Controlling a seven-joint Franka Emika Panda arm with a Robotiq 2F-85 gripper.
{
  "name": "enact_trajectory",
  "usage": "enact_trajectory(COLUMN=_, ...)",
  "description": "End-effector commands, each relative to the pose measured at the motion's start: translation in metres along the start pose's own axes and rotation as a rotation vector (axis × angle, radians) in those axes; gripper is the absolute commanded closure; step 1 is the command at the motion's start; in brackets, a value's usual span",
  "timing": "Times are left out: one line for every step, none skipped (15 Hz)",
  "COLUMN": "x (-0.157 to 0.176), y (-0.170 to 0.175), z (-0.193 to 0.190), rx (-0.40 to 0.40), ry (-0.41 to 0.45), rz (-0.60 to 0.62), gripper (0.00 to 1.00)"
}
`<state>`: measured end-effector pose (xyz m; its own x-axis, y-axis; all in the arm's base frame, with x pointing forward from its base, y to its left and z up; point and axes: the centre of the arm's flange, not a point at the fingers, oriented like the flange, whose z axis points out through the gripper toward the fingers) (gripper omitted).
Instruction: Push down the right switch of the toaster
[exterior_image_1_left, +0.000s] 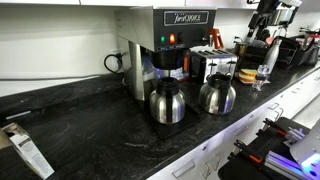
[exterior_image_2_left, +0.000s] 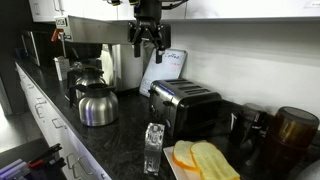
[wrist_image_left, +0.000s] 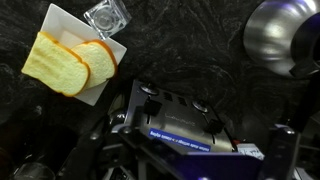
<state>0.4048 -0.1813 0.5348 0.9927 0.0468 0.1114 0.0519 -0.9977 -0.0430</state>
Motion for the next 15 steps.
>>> enact_trajectory(x=0.01, y=0.005, z=0.015, rx=0.023, ry=0.006, rz=0.062, gripper=0.0)
enact_trajectory(x=0.014, y=0.007, z=0.02, rx=0.023, ry=0.013, rz=0.098, gripper=0.0)
enact_trajectory(x=0.019, y=0.009, z=0.025, rx=0.022, ry=0.022, rz=0.126, gripper=0.0)
enact_trajectory(x=0.025, y=0.012, z=0.03, rx=0.01, ry=0.036, rz=0.151, gripper=0.0)
enact_trajectory(x=0.031, y=0.015, z=0.036, rx=-0.011, ry=0.045, rz=0.173, gripper=0.0)
enact_trajectory(x=0.036, y=0.019, z=0.041, rx=-0.031, ry=0.054, rz=0.194, gripper=0.0)
enact_trajectory(x=0.041, y=0.021, z=0.047, rx=-0.036, ry=0.063, rz=0.211, gripper=0.0)
enact_trajectory(x=0.044, y=0.023, z=0.053, rx=-0.039, ry=0.069, rz=0.221, gripper=0.06)
enact_trajectory(x=0.046, y=0.024, z=0.058, rx=-0.041, ry=0.071, rz=0.228, gripper=0.28)
enact_trajectory(x=0.047, y=0.023, z=0.062, rx=-0.051, ry=0.072, rz=0.233, gripper=0.3)
enact_trajectory(x=0.047, y=0.024, z=0.065, rx=-0.053, ry=0.071, rz=0.24, gripper=0.32)
enact_trajectory(x=0.047, y=0.025, z=0.068, rx=-0.049, ry=0.07, rz=0.249, gripper=0.38)
enact_trajectory(x=0.047, y=0.026, z=0.071, rx=-0.048, ry=0.065, rz=0.257, gripper=0.47)
enact_trajectory(x=0.047, y=0.027, z=0.073, rx=-0.04, ry=0.059, rz=0.267, gripper=0.53)
enact_trajectory(x=0.046, y=0.029, z=0.074, rx=-0.044, ry=0.057, rz=0.275, gripper=0.61)
